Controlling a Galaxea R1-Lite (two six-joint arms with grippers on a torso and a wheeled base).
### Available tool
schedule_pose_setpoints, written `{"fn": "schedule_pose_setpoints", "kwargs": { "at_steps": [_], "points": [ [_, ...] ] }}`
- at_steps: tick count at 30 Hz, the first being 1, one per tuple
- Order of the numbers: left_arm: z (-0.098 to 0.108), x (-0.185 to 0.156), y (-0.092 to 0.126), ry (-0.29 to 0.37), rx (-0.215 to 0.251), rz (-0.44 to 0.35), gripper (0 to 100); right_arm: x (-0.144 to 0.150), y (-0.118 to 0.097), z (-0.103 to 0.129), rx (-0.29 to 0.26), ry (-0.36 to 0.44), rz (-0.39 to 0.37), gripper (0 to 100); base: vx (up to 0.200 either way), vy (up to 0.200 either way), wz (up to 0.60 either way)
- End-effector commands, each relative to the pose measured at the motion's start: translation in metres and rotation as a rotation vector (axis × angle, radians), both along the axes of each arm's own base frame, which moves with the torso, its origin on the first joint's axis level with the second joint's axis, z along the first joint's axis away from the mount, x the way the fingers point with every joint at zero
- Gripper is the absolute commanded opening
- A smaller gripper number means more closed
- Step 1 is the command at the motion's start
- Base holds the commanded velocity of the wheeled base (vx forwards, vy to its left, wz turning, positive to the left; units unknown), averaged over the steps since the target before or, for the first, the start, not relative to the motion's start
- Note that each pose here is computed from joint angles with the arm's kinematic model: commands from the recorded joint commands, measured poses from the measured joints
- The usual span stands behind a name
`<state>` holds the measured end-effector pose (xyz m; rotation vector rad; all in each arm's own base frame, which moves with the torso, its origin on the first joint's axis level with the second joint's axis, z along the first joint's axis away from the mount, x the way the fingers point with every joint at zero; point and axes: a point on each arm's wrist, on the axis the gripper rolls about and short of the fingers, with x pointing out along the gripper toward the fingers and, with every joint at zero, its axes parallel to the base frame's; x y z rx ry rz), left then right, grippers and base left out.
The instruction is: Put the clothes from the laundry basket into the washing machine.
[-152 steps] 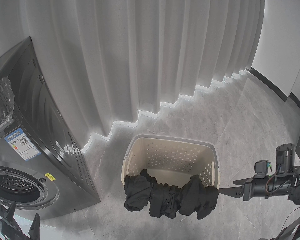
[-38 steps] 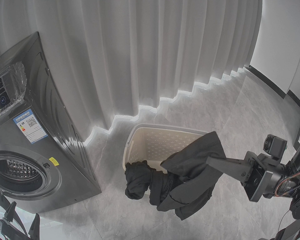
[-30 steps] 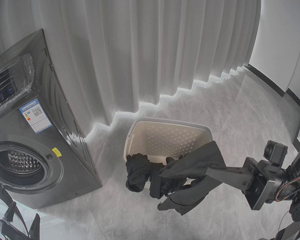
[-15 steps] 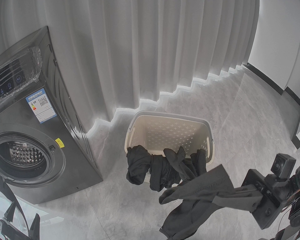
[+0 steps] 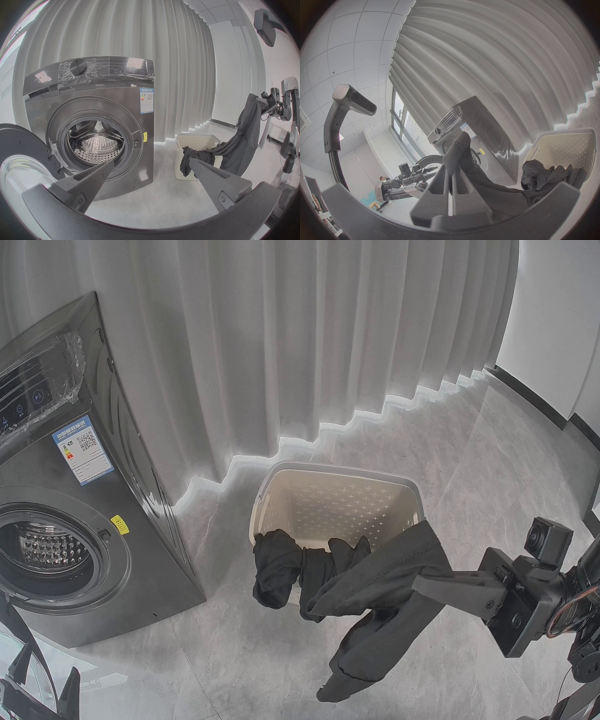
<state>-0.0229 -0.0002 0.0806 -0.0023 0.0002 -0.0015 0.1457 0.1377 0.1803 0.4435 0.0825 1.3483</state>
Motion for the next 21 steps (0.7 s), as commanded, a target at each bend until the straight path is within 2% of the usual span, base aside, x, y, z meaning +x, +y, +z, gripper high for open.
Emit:
{"fn": "schedule_pose_setpoints", "kwargs": {
  "at_steps": [1,4,8,11,13,14,16,19,21],
  "points": [
    [-0.005,0.000,0.000,0.000,-0.001,0.000,100,0.003,0.002,-0.004,-0.013,0.016,-0.002,0,-0.200,0.000,0.00],
    [-0.005,0.000,0.000,0.000,-0.001,0.000,100,0.003,0.001,-0.004,-0.013,0.016,-0.001,0,-0.200,0.000,0.00],
    [-0.005,0.000,0.000,0.000,0.001,0.000,100,0.001,0.002,-0.005,-0.018,0.020,0.011,0,0.000,0.000,0.00],
    [-0.005,0.000,0.000,0.003,0.001,0.000,100,-0.009,0.002,-0.013,-0.042,0.041,0.048,0,0.000,0.000,0.00],
    [-0.005,0.000,0.000,0.000,0.001,0.000,100,-0.017,0.004,-0.016,-0.050,0.049,0.089,0,0.000,0.000,0.00],
    [-0.005,0.000,0.000,0.001,0.001,0.000,100,-0.026,0.006,-0.019,-0.061,0.056,0.138,0,0.000,0.000,0.00],
    [-0.005,0.000,0.000,0.000,0.002,0.000,100,-0.032,0.007,-0.021,-0.066,0.052,0.171,0,0.000,0.000,0.00],
    [-0.005,0.000,0.000,0.003,0.002,0.000,100,-0.037,0.010,-0.019,-0.058,0.039,0.201,0,0.000,0.000,0.00],
    [-0.005,0.000,0.000,0.000,0.002,0.000,100,-0.036,0.008,-0.014,-0.034,0.015,0.192,0,0.000,0.000,0.00]
  ]
}}
